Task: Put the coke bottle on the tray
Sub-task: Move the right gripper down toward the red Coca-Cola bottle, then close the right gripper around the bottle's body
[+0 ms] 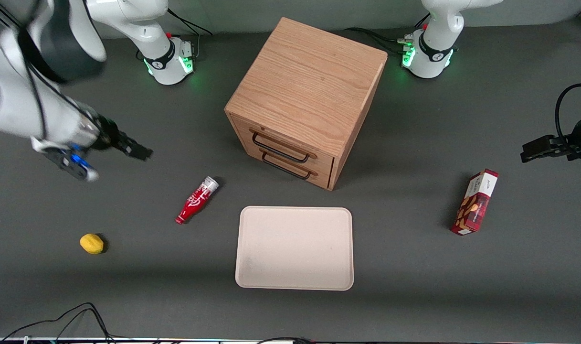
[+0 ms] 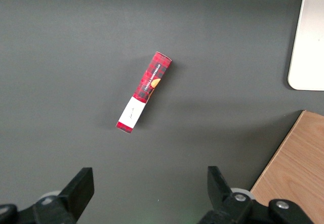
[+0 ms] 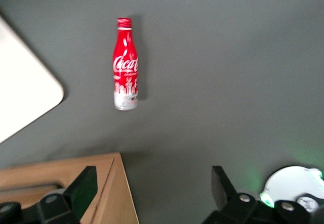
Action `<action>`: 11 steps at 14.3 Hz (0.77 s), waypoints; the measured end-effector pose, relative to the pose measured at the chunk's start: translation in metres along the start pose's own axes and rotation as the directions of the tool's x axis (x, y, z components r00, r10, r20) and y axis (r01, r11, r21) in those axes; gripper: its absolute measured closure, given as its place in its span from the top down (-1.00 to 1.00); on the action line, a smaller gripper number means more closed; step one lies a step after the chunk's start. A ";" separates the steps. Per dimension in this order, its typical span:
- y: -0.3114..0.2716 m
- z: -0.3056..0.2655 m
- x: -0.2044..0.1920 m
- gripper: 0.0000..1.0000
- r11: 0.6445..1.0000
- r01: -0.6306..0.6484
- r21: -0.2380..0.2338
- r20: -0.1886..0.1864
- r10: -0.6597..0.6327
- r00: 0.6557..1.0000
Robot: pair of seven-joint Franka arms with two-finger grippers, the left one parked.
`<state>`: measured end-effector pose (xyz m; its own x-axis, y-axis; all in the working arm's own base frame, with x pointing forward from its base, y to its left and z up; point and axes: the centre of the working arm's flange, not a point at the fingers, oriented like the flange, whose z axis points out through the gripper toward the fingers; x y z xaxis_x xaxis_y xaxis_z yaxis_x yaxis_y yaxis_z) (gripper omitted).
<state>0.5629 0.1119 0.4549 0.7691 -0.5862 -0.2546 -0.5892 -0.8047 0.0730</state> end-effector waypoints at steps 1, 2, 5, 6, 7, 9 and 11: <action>-0.009 0.034 0.013 1.00 1.000 -0.030 -0.007 0.011 0.030 0.999; -0.016 0.063 0.023 1.00 0.999 -0.053 -0.008 0.016 0.053 0.998; -0.036 0.127 0.041 1.00 0.993 -0.113 0.019 0.000 0.113 0.994; -0.041 0.143 0.044 1.00 0.992 -0.124 0.032 -0.009 0.124 0.992; -0.044 0.159 0.047 1.00 0.990 -0.131 0.044 -0.017 0.132 0.991; -0.050 0.185 0.052 1.00 0.989 -0.135 0.068 -0.034 0.137 0.990; -0.055 0.208 0.056 1.00 0.986 -0.144 0.088 -0.046 0.148 0.988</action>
<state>0.5866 0.1431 0.2363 0.6840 -0.7027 -0.1959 -0.7132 -0.7006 0.0233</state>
